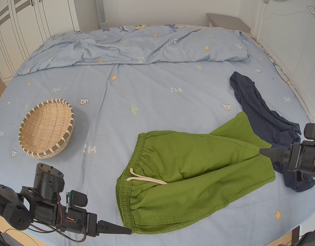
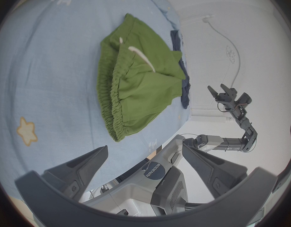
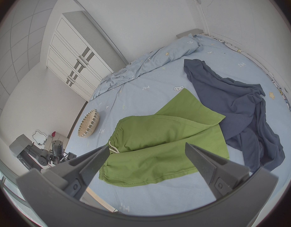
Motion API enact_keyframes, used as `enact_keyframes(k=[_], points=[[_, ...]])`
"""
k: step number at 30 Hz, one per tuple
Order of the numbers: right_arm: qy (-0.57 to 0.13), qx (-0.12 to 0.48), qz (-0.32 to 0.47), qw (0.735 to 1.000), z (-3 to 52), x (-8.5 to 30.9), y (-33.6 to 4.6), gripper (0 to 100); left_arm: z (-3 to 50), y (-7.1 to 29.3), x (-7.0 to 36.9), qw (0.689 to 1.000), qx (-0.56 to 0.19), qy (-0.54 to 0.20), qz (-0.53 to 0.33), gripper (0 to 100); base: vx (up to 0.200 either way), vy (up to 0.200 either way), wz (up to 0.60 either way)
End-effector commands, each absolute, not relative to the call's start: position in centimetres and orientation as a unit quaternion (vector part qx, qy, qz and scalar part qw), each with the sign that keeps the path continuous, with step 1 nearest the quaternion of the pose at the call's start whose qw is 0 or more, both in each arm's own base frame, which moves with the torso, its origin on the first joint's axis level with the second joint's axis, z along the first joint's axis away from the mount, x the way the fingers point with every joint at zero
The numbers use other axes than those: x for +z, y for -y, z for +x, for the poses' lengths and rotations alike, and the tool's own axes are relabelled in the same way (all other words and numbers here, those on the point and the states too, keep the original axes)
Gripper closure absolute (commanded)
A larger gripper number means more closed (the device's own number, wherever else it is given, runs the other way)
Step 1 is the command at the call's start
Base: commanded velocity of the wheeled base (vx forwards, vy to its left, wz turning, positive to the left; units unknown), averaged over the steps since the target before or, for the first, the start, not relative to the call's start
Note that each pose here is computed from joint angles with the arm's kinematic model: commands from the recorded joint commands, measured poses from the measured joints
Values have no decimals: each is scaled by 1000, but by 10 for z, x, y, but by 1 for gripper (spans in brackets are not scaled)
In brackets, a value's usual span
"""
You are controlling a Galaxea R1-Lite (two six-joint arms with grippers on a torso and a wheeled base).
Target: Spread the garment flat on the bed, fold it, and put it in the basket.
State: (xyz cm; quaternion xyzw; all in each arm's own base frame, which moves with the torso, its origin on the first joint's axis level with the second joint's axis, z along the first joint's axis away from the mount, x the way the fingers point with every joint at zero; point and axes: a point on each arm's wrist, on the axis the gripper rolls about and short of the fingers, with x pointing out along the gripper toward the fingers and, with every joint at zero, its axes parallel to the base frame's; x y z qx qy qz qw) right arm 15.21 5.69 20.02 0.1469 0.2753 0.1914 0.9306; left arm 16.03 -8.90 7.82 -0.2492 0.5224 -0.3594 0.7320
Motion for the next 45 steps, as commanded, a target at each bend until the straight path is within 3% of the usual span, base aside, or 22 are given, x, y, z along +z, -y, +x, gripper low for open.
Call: enact_keyframes(k=[1, 7, 27, 28, 40, 44, 45], points=[[-278, 186, 144, 931, 153, 197, -57, 0, 169, 97, 53, 705, -335, -576, -244, 0, 0, 0, 0], [-272, 177, 143, 935, 153, 199, -57, 0, 179, 101, 36, 713, -301, -590, -230, 0, 0, 0, 0], [-245, 172, 145, 943, 155, 198, -58, 0, 194, 119, 23, 737, -331, -534, -250, 0, 0, 0, 0], [-244, 172, 145, 943, 154, 198, -58, 0, 194, 119, 23, 739, -334, -529, -251, 100, 0, 0, 0], [-244, 169, 146, 944, 155, 198, -57, 0, 187, 115, 25, 742, -332, -522, -260, 100, 0, 0, 0], [-253, 168, 147, 941, 154, 194, -57, 0, 175, 99, 27, 743, -308, -527, -275, 100, 0, 0, 0], [-264, 172, 146, 938, 152, 188, -56, 0, 170, 80, 32, 753, -284, -512, -299, 100, 0, 0, 0]])
